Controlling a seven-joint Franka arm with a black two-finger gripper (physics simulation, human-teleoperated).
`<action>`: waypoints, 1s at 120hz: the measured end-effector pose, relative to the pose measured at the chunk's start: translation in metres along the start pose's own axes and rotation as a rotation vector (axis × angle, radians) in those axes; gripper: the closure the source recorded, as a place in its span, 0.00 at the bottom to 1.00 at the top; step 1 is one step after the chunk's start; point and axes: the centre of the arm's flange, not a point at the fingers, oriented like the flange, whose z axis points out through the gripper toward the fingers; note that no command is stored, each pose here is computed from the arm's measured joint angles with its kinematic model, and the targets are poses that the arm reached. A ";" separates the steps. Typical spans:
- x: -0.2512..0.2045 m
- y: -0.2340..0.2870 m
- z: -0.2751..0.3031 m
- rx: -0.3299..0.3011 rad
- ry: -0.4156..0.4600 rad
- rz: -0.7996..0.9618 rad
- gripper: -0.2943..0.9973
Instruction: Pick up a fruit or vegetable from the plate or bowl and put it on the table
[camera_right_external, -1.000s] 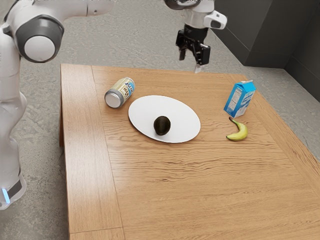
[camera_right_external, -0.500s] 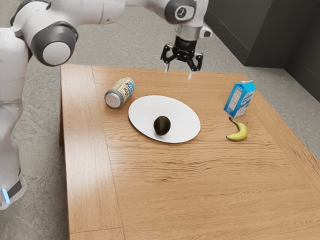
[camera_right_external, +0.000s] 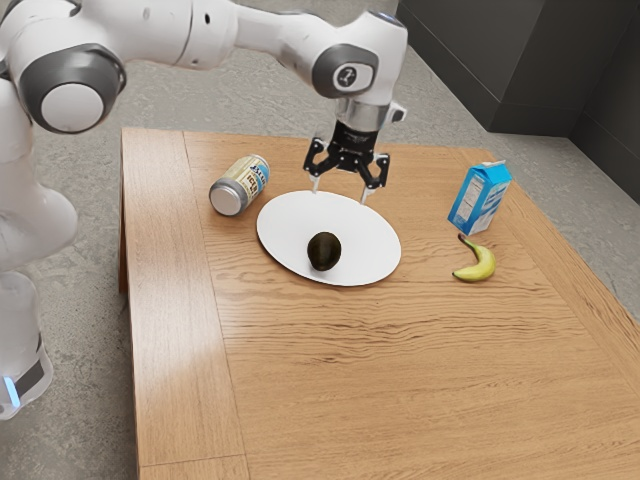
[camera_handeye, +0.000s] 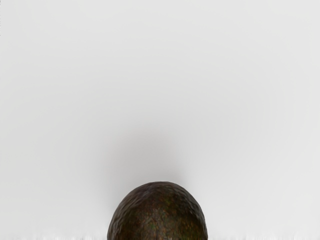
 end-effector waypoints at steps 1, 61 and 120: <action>0.000 0.000 0.001 0.001 0.000 -0.002 0.23; -0.015 -0.002 0.018 0.029 -0.004 -0.068 0.23; -0.042 0.004 0.050 0.059 -0.021 0.055 0.23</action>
